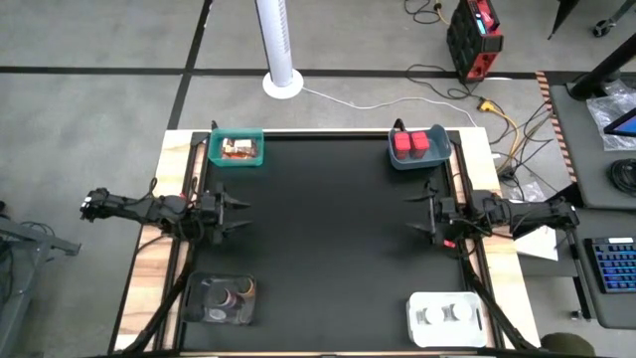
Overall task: Sort spices by type
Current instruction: Return to Home Position
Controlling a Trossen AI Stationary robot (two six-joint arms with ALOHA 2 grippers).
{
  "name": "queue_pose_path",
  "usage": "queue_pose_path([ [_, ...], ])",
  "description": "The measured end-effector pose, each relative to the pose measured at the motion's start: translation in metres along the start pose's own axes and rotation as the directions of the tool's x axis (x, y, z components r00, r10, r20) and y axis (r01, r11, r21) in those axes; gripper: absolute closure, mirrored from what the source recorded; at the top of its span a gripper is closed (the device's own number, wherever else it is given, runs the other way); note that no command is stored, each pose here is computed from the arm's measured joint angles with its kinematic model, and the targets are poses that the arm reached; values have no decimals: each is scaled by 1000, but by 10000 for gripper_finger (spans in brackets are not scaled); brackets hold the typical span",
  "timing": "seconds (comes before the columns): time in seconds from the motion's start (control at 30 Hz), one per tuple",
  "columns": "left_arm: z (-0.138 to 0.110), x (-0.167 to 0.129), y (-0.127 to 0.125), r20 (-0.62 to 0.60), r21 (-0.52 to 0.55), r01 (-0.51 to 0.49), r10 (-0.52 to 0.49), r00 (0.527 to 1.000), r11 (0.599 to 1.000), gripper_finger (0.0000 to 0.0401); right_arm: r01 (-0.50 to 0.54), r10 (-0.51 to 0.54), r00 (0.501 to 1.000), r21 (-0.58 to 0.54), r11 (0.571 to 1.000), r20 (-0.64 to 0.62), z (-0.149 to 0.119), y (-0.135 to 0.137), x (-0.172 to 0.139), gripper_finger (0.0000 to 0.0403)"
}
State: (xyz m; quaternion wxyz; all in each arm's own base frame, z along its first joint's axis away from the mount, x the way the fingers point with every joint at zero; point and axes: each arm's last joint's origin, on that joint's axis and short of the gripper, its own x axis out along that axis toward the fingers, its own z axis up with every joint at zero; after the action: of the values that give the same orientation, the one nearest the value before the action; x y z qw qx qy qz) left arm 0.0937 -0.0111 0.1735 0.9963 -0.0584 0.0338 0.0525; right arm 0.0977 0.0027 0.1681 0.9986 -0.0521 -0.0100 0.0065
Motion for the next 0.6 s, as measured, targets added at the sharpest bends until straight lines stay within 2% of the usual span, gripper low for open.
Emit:
queue_pose_path([
  [0.6, 0, 0, 0, 0, 0, 0, 0, 1000, 1000, 168, 0, 0, 1000, 0, 1000, 0, 0, 0, 0, 68],
])
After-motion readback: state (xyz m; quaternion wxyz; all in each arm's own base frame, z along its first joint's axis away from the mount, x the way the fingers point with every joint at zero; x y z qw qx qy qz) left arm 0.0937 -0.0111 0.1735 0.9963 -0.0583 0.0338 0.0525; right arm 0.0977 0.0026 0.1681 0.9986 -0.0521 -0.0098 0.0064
